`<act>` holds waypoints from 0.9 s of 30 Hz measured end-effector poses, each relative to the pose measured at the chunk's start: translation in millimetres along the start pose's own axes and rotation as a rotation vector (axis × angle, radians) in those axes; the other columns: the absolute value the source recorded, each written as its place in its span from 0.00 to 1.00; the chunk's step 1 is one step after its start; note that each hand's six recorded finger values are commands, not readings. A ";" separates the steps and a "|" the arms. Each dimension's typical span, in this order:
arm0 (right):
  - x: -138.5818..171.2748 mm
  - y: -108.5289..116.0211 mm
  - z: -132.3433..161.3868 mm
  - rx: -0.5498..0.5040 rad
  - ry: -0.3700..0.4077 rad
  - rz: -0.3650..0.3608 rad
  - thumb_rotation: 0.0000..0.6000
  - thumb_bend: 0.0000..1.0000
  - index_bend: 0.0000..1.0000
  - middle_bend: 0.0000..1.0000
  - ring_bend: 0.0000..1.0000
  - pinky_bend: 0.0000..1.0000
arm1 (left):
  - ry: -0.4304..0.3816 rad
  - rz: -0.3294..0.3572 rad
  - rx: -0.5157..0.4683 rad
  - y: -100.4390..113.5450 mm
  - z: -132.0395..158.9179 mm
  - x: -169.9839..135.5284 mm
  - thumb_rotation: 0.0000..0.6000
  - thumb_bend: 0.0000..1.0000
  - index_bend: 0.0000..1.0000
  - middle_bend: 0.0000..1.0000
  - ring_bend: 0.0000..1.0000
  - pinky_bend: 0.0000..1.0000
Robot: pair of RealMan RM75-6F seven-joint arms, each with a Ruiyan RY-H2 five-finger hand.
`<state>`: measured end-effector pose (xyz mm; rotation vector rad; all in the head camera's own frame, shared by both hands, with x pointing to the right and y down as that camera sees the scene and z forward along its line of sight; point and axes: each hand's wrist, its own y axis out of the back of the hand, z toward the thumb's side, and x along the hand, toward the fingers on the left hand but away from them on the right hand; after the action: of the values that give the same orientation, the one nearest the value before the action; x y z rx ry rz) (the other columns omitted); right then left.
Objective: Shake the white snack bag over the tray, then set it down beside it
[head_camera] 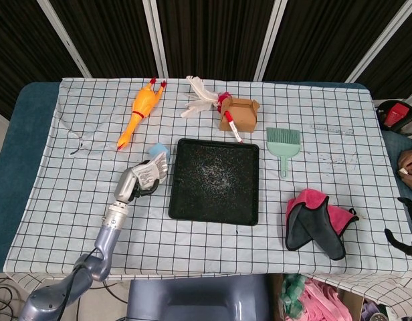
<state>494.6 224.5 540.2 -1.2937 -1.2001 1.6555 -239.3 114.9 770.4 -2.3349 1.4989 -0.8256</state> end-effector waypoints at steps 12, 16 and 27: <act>0.0 1.8 -1.8 -0.002 -0.005 -0.007 1.00 0.18 0.24 0.05 0.14 0.29 | 0.002 -0.018 0.004 -12.6 5.2 12.4 1.00 0.78 0.58 0.60 0.45 0.42; -0.3 2.2 -2.8 -0.002 -0.007 -0.008 1.00 0.18 0.24 0.05 0.14 0.29 | -0.004 -0.007 0.007 -12.5 9.6 19.6 1.00 0.77 0.58 0.60 0.45 0.42; -0.2 2.7 -3.4 -0.002 -0.010 -0.010 1.00 0.18 0.24 0.05 0.14 0.29 | 0.006 -0.050 0.071 -19.6 6.6 20.8 1.00 0.65 0.47 0.47 0.32 0.31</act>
<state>498.0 224.2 537.5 -1.2804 -1.2119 1.6559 -214.3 104.4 781.4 -2.3290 1.3956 -0.8837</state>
